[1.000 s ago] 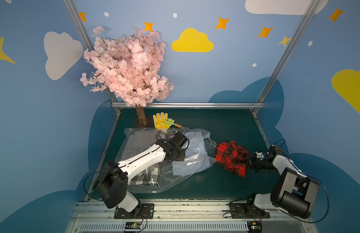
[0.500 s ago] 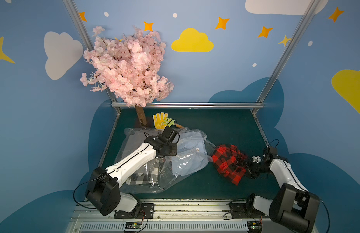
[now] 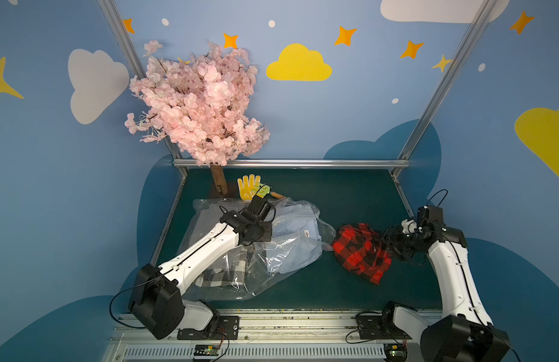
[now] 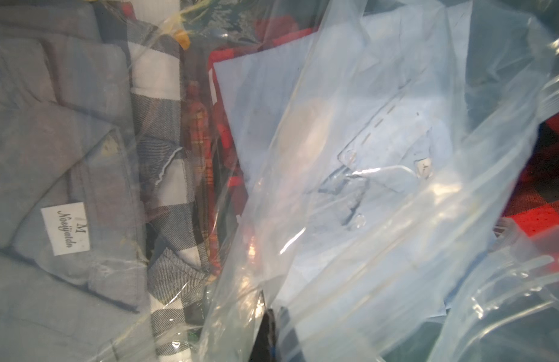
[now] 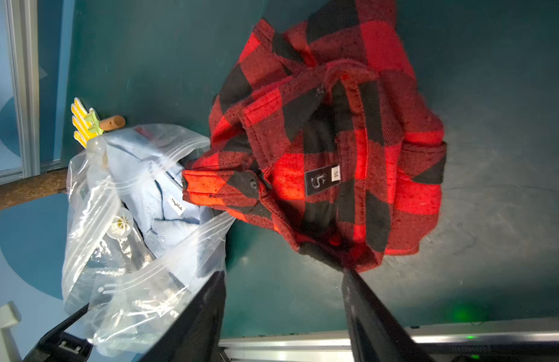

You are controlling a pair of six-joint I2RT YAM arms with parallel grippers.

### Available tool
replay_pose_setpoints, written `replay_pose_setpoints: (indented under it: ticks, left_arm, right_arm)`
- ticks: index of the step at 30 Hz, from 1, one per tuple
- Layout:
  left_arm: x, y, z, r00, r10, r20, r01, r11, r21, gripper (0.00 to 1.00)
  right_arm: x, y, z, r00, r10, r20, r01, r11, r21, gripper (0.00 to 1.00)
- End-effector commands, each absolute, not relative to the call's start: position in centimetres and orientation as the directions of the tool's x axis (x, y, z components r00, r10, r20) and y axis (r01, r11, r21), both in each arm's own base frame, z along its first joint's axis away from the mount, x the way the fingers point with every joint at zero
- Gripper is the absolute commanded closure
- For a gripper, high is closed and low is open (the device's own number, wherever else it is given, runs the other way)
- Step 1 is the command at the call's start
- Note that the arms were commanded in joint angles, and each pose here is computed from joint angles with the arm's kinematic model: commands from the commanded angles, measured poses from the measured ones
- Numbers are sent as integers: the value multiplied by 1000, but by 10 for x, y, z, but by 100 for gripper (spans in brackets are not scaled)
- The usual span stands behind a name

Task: Take the shirt out of the vacuum bag
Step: Place the shirt at the center of the board, then move the shirt at the center of the board.

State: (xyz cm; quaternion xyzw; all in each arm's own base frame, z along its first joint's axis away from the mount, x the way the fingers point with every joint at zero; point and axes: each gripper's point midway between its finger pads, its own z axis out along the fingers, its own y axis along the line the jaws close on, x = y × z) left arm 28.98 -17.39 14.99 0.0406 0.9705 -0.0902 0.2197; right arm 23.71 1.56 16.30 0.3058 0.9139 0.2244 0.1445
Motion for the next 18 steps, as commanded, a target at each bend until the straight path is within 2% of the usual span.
replay_pose_setpoints:
  ticks: [1,4,8,11,14,18]
  left_arm:
    - [286,-159,156,-894,44,-446,107,987,-116,93]
    - [287,-159,157,-892,46,-450,107,988,-111,93]
    - [290,-159,157,-887,50,-458,111,988,-107,93]
    - [291,-160,158,-885,56,-462,119,987,-108,93]
    - [290,-159,159,-883,58,-466,121,987,-106,93]
    - [292,-155,163,-878,57,-475,117,988,-98,93]
  right_arm:
    - [252,9,161,-751,626,-210,466,728,503,38]
    - [276,1,151,-774,592,-225,458,768,448,39]
    - [302,7,137,-839,535,-99,447,782,434,40]
    - [314,11,121,-869,491,-61,424,802,422,40]
    - [314,27,115,-897,438,-51,379,825,419,39]
    - [288,59,100,-929,370,4,338,845,414,40]
